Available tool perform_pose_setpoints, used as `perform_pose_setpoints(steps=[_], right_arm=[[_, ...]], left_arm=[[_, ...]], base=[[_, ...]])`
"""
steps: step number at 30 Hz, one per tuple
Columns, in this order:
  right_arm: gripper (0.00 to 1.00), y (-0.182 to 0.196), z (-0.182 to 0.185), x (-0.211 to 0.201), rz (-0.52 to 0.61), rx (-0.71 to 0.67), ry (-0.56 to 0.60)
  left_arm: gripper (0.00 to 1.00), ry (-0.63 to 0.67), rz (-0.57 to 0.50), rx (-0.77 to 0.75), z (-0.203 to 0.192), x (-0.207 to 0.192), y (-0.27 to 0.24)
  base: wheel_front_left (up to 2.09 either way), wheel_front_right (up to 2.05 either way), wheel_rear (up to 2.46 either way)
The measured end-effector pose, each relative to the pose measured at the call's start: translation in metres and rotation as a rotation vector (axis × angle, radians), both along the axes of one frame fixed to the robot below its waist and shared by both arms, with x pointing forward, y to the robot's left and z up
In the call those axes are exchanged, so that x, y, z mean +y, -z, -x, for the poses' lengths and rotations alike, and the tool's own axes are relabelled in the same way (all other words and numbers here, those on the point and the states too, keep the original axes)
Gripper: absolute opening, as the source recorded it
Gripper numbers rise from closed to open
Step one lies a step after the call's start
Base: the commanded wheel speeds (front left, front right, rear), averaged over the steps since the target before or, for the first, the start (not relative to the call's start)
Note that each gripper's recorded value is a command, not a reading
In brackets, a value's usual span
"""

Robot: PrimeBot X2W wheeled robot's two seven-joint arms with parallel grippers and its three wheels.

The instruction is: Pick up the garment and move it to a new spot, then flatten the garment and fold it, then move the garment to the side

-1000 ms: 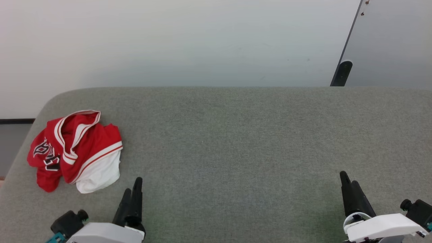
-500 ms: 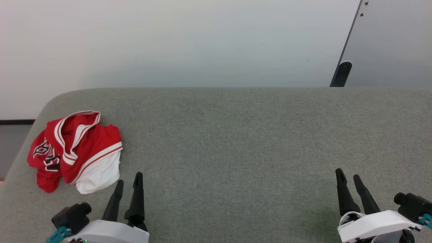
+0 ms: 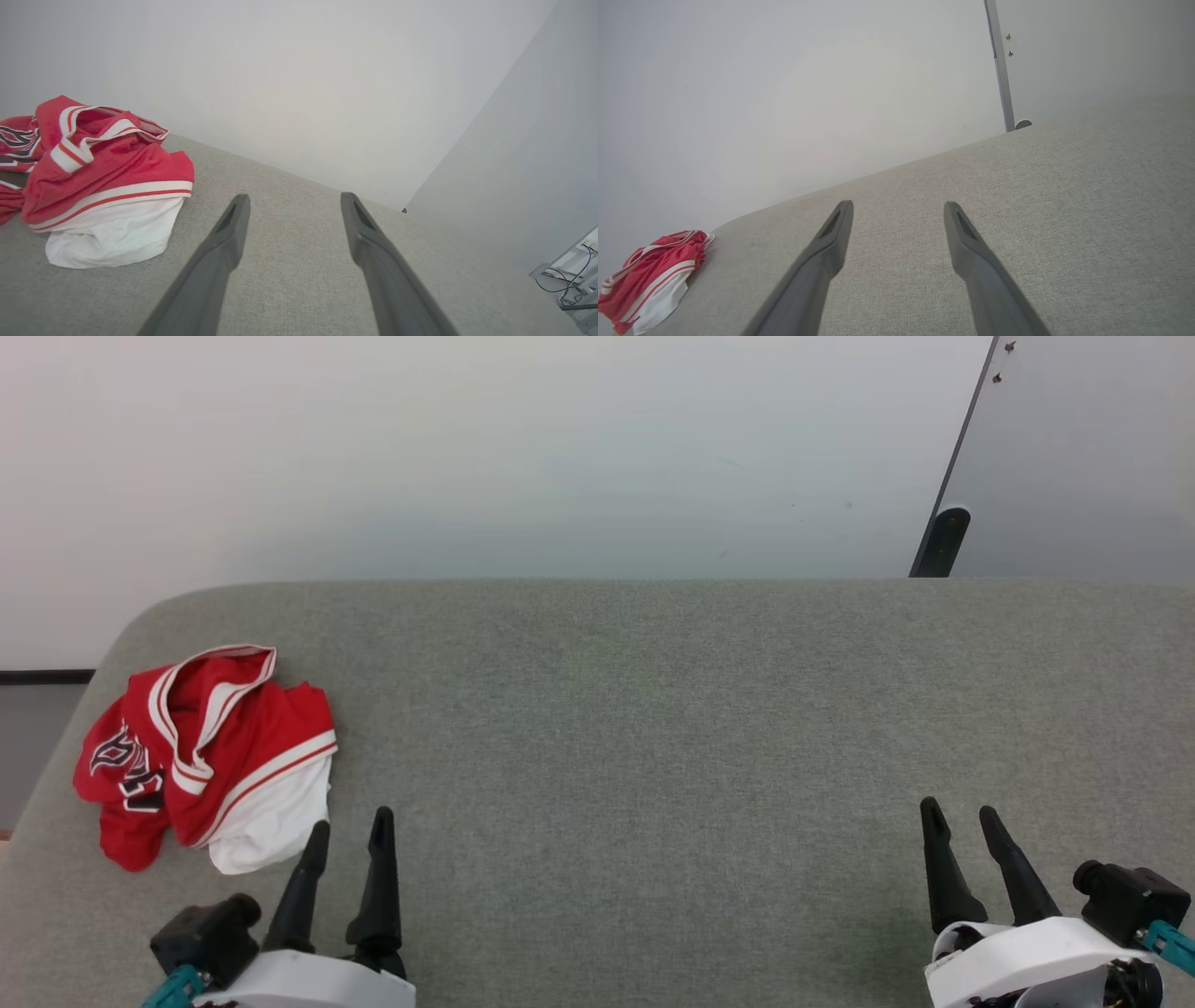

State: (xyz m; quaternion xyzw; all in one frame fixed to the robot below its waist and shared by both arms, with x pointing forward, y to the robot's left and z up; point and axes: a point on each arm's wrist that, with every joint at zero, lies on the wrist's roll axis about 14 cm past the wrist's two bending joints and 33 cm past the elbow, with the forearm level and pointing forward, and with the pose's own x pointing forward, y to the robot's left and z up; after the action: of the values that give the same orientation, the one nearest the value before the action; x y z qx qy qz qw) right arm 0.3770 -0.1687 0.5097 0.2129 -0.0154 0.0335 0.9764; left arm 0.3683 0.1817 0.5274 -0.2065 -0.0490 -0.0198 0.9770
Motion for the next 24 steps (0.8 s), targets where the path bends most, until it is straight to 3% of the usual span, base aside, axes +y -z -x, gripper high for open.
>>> perform_pose_setpoints(steps=[24], right_arm=[[1.0, -0.02, -0.003, 0.01, 0.221, -0.094, -0.029]], left_arm=[[1.0, 0.01, -0.222, -0.089, 0.004, -0.007, -0.017]], base=[[0.0, 0.0, 0.0]])
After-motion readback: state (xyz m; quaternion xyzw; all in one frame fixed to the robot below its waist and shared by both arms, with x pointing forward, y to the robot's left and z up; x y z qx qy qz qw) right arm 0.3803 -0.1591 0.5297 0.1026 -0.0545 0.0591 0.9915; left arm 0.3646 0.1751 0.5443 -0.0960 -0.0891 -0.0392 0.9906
